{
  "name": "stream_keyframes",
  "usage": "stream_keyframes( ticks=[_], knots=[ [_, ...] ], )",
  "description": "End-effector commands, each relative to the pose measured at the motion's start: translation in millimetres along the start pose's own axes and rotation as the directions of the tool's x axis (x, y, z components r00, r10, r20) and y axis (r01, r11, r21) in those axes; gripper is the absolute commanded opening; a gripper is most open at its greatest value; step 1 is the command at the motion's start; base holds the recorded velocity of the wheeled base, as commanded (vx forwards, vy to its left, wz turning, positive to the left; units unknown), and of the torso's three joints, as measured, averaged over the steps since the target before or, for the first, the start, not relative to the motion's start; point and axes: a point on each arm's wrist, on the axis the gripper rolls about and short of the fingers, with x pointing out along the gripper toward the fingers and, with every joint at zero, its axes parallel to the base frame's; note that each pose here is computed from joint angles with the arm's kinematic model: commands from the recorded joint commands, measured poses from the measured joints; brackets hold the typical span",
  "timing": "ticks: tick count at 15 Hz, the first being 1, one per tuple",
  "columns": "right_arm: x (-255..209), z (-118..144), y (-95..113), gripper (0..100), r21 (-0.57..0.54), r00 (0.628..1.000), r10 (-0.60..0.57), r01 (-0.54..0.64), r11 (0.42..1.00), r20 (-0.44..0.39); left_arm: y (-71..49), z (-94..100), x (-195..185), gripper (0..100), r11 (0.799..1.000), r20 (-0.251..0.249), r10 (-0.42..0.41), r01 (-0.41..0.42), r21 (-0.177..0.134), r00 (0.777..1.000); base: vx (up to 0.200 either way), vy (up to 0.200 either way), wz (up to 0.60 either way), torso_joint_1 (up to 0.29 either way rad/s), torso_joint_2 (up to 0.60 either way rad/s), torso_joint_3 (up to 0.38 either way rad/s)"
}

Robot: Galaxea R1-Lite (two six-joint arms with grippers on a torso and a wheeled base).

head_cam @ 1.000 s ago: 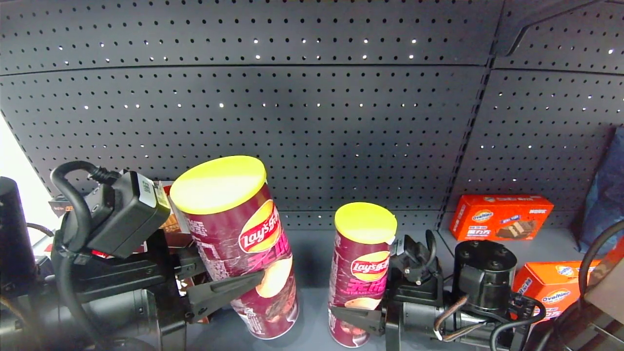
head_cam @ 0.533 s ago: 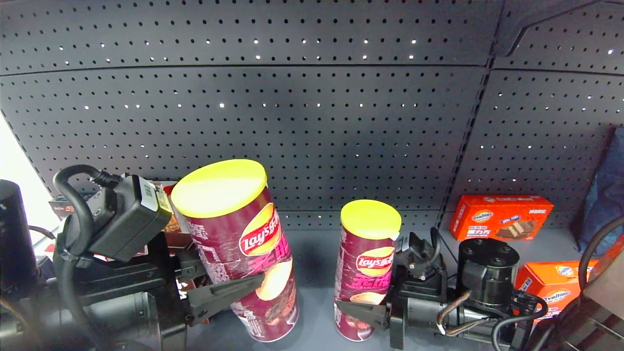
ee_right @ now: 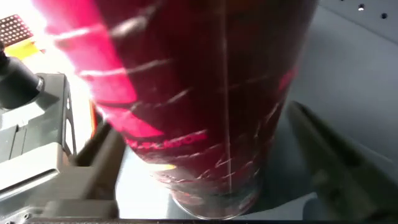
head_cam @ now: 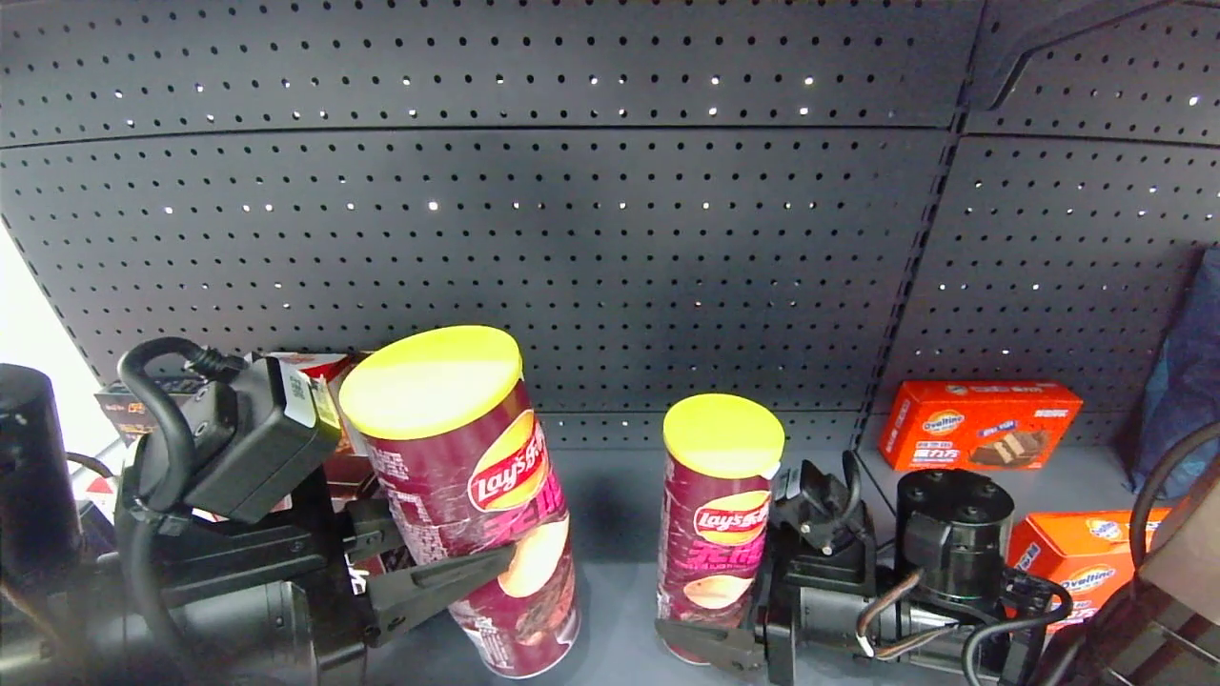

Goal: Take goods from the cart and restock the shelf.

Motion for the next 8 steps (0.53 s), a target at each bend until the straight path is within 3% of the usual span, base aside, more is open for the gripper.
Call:
stream_keyframes(
  ticks=[1,5,8],
  knots=[
    [-3.0,-0.4,1.8,100,-0.003,1.000,0.000,0.000,1.000,-0.002,-0.9,-6.4,-0.3,0,1.000,-0.019,-0.003,0.002,-0.005,1.000,0.000,0.000,0.00,0.000,0.00,0.000],
    [-28.0,11.2,12.4,100,-0.035,0.999,-0.013,0.014,0.999,0.031,-2.3,-11.2,-2.7,0,1.000,-0.028,-0.004,0.004,-0.009,1.000,0.000,0.000,0.00,0.000,0.00,0.000],
    [-93.1,35.4,51.2,100,-0.122,0.988,-0.006,0.025,0.992,0.153,-2.4,-10.4,-3.4,0,1.000,-0.023,-0.005,0.005,-0.008,1.000,0.000,0.000,0.00,0.000,0.00,0.000]
  ],
)
